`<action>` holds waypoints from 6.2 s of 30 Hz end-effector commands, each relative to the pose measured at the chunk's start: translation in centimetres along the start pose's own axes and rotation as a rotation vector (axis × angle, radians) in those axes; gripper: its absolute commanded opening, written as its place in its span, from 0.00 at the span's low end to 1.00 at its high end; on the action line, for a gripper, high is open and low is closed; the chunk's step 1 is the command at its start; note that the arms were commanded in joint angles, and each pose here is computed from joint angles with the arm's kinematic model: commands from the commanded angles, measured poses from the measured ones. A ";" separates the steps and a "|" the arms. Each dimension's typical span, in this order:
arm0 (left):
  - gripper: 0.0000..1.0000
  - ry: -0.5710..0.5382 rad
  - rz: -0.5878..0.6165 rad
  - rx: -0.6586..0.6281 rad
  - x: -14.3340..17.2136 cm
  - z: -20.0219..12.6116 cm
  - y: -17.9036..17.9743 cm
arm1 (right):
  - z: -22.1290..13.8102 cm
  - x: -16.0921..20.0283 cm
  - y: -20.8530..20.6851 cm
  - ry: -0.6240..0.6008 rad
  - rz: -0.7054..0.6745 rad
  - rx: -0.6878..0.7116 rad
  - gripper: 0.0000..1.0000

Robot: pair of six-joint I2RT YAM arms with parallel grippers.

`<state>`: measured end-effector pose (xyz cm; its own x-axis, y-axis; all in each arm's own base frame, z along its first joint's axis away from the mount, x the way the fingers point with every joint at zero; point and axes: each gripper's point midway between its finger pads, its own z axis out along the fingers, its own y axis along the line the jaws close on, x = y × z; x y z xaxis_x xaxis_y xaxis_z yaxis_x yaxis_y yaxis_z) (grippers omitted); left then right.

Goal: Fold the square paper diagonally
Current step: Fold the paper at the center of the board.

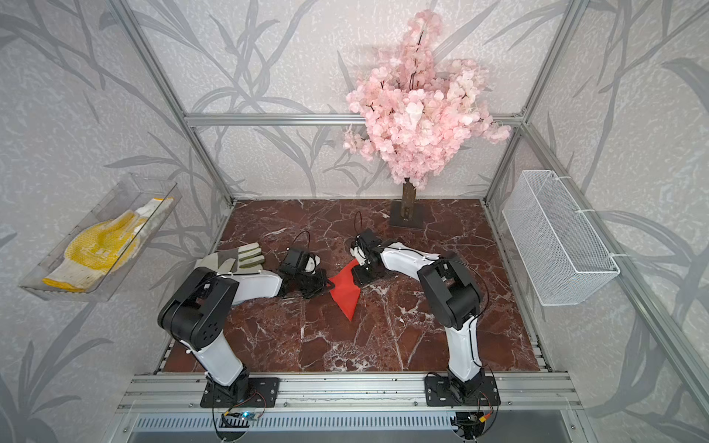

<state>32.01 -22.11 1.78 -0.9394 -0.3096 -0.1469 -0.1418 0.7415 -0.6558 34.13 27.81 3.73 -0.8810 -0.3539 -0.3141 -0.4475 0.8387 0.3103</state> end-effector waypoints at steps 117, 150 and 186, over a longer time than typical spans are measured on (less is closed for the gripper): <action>0.00 -0.243 -0.125 -0.301 3.4 1.0 5.0 | 0.6 5.2 0.8 0.017 0.642 -0.514 0.00; 0.00 -0.257 -0.137 -0.317 3.4 0.8 5.6 | 0.9 14.2 3.3 0.195 0.623 -0.499 0.00; 0.00 -0.250 -0.133 -0.327 3.4 0.9 5.7 | 0.6 13.9 1.1 0.179 0.597 -0.398 0.00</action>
<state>31.84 -22.83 1.80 -0.7626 -0.5589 -0.3256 -0.2870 0.7434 -0.6041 23.98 25.72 1.25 -0.9969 0.0125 0.0773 0.0669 0.6487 0.7581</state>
